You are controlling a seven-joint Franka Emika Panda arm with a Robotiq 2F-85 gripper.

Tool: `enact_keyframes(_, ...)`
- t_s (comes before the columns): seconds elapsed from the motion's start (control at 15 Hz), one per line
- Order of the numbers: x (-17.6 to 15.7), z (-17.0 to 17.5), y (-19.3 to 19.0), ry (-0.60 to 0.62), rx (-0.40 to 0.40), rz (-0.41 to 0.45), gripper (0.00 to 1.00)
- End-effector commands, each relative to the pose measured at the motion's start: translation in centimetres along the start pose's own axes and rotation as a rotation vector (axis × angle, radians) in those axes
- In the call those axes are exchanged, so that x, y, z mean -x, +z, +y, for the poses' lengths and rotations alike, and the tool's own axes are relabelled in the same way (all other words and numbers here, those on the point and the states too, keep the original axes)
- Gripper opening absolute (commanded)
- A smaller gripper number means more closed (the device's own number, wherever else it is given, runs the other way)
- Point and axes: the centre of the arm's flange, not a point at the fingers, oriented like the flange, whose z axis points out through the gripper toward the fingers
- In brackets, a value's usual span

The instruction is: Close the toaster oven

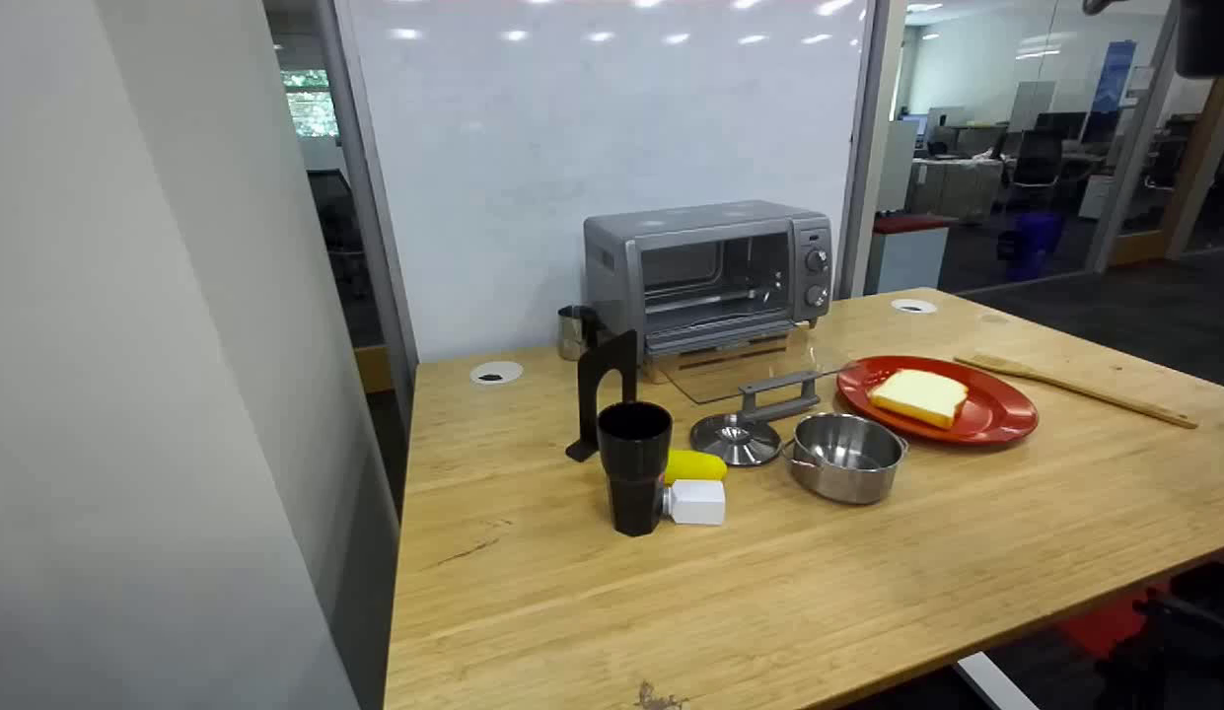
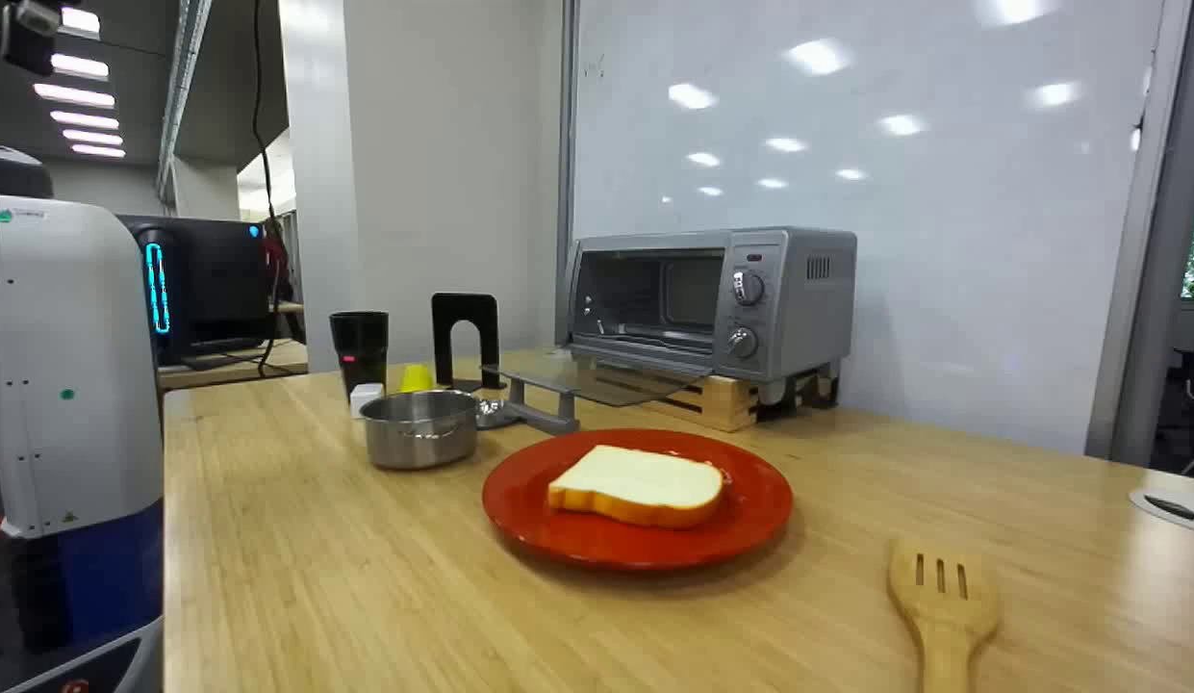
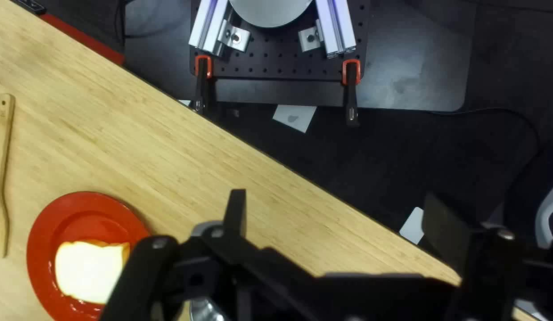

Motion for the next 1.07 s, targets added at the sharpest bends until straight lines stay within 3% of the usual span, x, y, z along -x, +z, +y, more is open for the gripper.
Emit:
enact_keyframes(0.0,0.0,0.0,0.0,0.0,0.0,0.0,1.0)
enact_keyframes(0.6,0.0,0.0,0.0,0.0,0.0,0.0,1.0)
enact_keyframes(1.0,-3.9,2.8,5.7,-0.056,0.001,0.006,1.0)
